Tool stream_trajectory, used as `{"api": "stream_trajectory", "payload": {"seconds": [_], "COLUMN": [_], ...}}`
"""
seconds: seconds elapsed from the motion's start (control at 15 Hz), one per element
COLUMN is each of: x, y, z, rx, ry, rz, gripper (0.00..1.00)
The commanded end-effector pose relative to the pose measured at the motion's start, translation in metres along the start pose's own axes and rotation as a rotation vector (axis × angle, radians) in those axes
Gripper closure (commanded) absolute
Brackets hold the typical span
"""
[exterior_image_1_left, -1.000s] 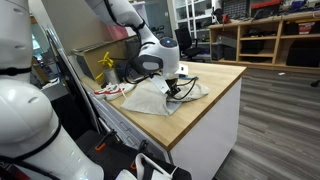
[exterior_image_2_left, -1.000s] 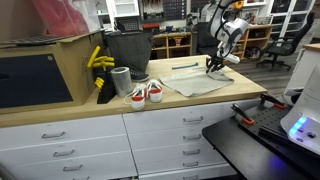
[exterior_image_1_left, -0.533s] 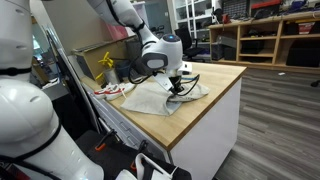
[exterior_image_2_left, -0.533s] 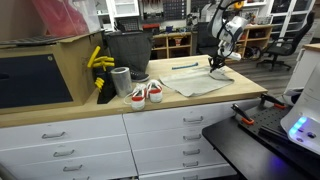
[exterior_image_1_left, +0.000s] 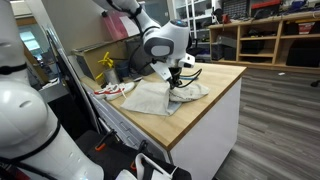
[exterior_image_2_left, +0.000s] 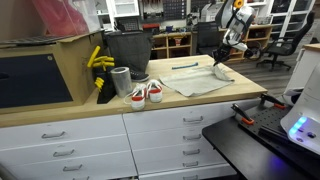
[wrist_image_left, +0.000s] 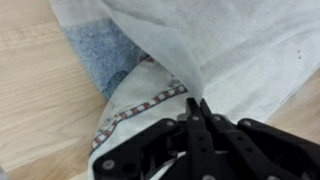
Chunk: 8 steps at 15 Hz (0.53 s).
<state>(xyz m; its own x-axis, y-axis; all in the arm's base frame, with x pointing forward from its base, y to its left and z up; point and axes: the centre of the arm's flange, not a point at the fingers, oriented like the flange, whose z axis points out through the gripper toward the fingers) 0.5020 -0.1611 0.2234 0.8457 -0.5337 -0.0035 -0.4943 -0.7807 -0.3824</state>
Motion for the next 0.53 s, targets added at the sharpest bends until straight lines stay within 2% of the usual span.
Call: {"api": "stream_trajectory", "payload": {"seconds": [0.0, 0.13, 0.47], "x": [-0.034, -0.042, -0.068], "y": [-0.031, -0.049, -0.104], "z": [-0.046, -0.073, -0.114], "rx": [0.094, 0.129, 0.214], "ry": [-0.033, -0.041, -0.06], "rz": [0.042, 0.053, 0.116], "gripper": [0.99, 0.99, 0.99]}}
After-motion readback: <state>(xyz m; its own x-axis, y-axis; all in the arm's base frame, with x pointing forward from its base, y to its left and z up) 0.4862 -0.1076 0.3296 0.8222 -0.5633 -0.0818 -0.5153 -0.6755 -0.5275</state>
